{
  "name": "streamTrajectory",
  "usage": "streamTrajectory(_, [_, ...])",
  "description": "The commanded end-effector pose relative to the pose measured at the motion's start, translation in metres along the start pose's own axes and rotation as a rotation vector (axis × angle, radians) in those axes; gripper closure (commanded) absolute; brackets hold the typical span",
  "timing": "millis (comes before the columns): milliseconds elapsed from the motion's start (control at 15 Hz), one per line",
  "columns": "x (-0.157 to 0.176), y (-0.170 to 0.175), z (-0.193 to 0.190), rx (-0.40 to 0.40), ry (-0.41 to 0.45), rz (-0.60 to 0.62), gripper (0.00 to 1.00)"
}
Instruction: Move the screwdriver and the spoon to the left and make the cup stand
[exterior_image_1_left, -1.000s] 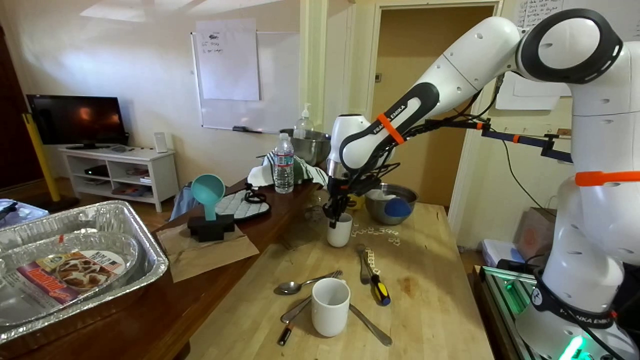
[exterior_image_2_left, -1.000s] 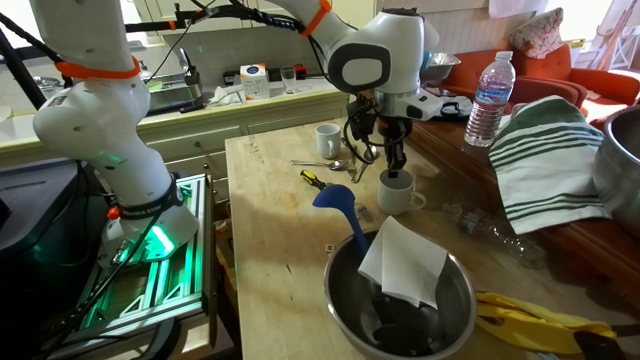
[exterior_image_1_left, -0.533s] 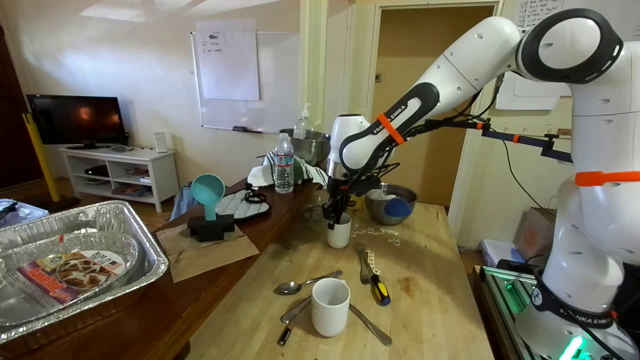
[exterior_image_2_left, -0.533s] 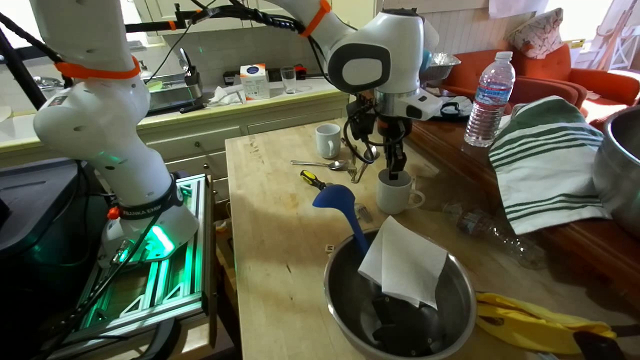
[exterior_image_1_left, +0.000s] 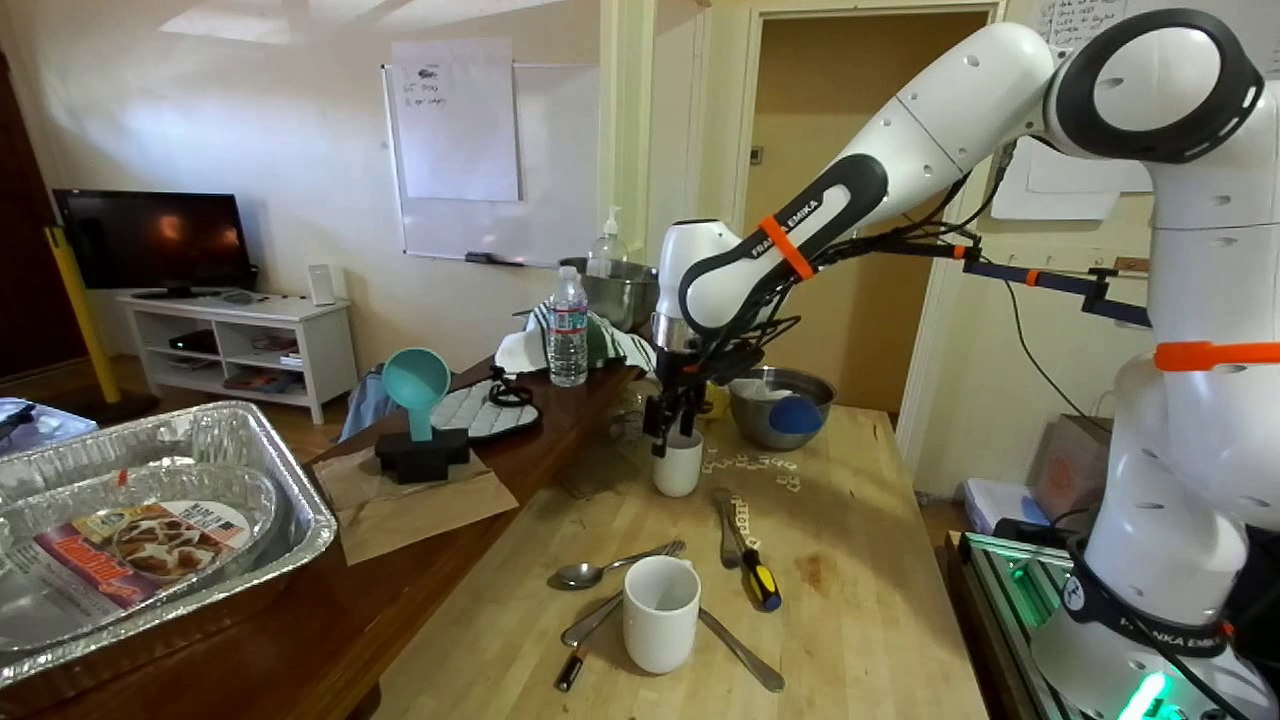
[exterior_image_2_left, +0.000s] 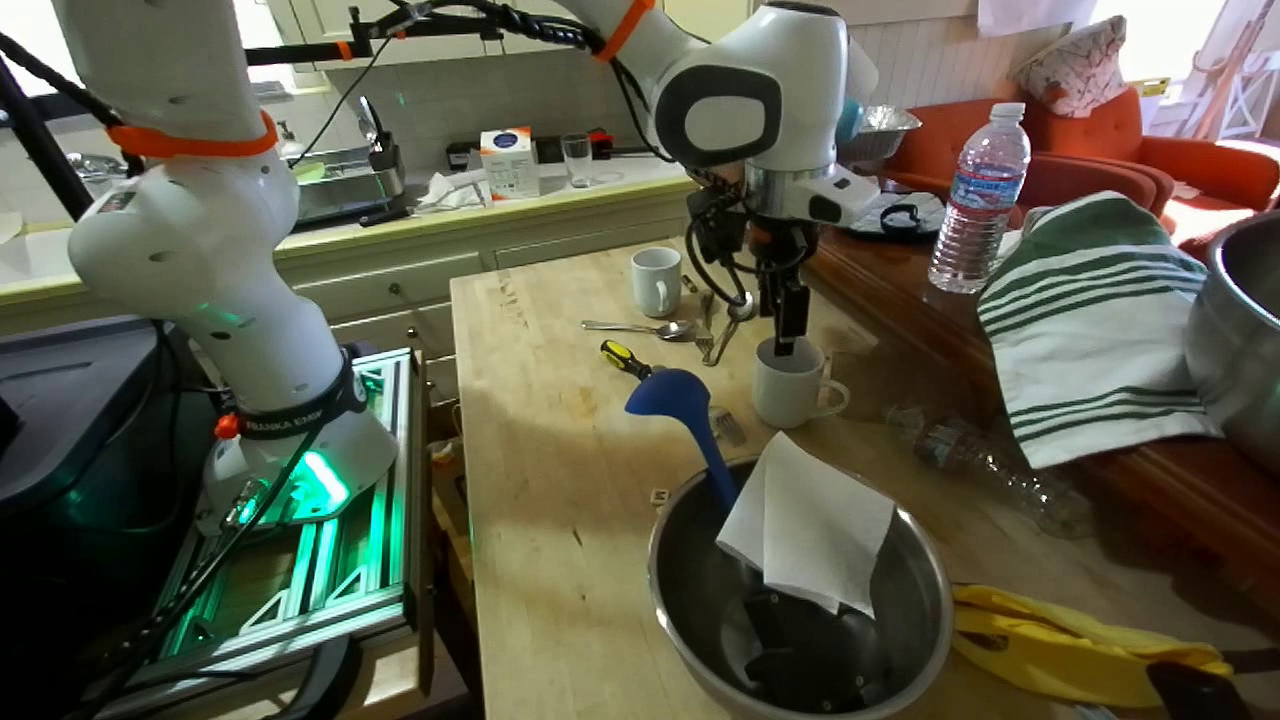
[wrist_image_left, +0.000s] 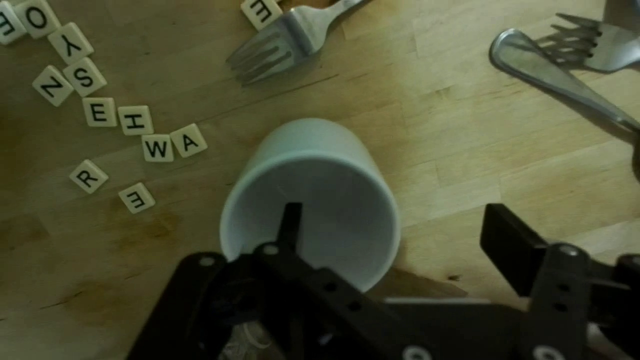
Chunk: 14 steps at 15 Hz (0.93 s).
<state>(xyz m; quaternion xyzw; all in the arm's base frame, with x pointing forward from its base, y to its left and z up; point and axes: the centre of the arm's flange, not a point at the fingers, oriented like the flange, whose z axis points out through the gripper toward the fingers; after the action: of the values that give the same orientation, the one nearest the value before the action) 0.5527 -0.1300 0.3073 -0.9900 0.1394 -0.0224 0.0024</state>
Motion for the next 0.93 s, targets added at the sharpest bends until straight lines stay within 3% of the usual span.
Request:
streamTrajectory(0, [-0.017, -0.01, -0.062, -0.039, -0.025, -0.044, 0.0])
streamTrajectory(267, [-0.041, -0.012, -0.146, -0.101, -0.086, -0.13, 0.0])
streamTrajectory(467, [-0.074, -0.011, -0.199, -0.017, -0.246, -0.217, 0.0])
streamTrajectory(733, [-0.114, -0.007, -0.232, -0.011, -0.427, -0.26, 0.0])
streamTrajectory(800, [-0.106, -0.01, -0.218, -0.012, -0.364, -0.249, 0.0])
streamTrajectory(867, [-0.112, -0.009, -0.226, -0.01, -0.388, -0.248, 0.0])
